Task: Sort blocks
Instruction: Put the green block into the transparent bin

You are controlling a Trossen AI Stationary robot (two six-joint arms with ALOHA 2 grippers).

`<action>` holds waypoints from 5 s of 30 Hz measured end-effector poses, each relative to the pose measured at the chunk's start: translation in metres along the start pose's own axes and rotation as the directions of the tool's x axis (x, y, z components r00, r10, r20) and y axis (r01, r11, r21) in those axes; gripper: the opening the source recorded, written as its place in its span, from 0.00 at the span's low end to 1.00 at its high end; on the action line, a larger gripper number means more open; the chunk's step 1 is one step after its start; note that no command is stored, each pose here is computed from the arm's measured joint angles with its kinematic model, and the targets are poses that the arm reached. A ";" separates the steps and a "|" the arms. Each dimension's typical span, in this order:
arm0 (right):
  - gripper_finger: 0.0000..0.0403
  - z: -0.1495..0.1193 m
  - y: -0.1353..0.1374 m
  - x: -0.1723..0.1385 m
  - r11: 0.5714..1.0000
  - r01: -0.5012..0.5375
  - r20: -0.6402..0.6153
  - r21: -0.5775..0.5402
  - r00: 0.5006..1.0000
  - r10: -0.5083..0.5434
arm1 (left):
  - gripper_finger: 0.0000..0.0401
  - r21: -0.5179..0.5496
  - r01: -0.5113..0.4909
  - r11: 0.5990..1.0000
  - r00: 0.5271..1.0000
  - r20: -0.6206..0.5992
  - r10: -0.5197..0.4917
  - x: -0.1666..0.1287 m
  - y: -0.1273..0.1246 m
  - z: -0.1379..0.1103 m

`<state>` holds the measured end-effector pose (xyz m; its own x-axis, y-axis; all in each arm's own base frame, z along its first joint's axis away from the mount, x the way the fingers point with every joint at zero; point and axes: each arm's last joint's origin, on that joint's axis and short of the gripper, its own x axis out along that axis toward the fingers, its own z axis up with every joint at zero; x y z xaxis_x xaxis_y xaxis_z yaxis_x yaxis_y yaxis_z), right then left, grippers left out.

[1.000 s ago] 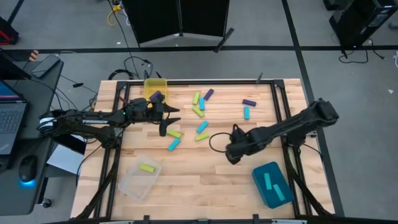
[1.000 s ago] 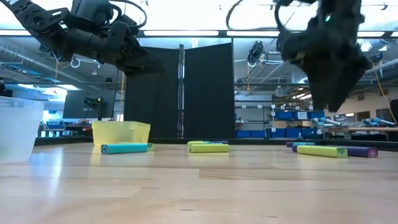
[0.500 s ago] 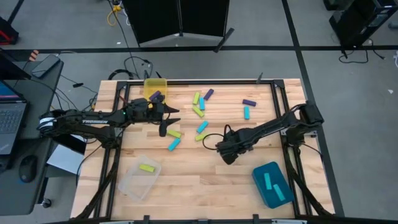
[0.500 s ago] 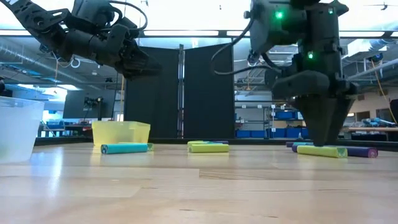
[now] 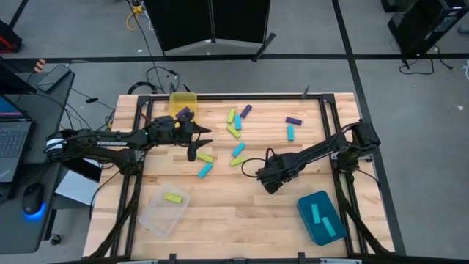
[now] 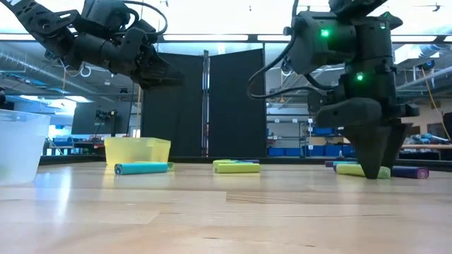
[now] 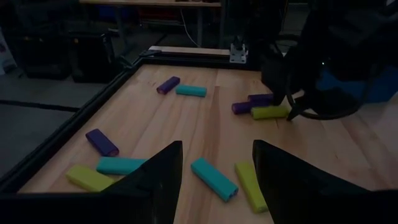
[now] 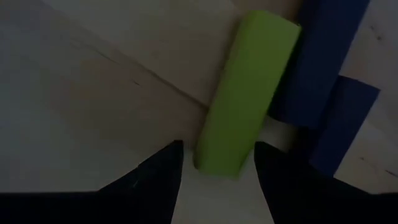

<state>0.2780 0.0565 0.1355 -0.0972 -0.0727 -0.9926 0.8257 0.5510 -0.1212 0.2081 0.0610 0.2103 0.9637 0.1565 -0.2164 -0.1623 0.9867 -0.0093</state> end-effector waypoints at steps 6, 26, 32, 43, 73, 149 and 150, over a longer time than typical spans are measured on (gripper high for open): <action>0.39 0.001 0.003 0.001 0.998 -0.030 0.013 -0.049 0.999 0.031 | 0.50 0.000 0.000 1.000 1.000 -0.001 0.000 0.000 0.000 0.000; 0.27 0.003 0.033 -0.059 0.922 -0.135 0.496 -0.362 0.810 0.313 | 0.50 -0.133 0.071 0.989 0.988 0.144 -0.051 -0.001 -0.006 0.014; 0.27 0.016 0.047 -0.072 0.884 -0.111 0.641 -0.453 0.649 0.410 | 0.50 -0.153 0.105 0.983 0.986 0.146 -0.082 0.001 -0.012 0.014; 0.27 0.037 0.056 -0.095 0.878 -0.033 0.793 -0.477 0.416 0.446 | 0.58 -0.159 0.152 0.975 0.971 0.209 -0.117 0.018 -0.031 0.010; 0.27 0.036 0.064 -0.108 0.821 0.019 0.785 -0.571 0.304 0.539 | 0.54 0.024 0.398 0.917 0.857 0.347 -0.381 0.046 -0.046 0.021; 0.03 0.079 0.034 -0.085 0.725 0.089 0.647 -0.682 0.536 0.542 | 0.28 0.002 0.369 0.929 0.324 -0.937 -0.127 -0.050 -0.202 -0.052; 0.03 0.079 0.034 -0.085 0.726 0.089 0.647 -0.682 0.537 0.542 | 0.28 0.002 0.366 0.930 0.322 -0.938 -0.125 -0.049 -0.202 -0.053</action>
<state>0.3587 0.0154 0.2163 0.7548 -0.2778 -0.5942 0.2113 0.9606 -0.1806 0.1820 -0.1482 0.1713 0.1319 -0.1143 -0.9846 0.2024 0.9755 -0.0862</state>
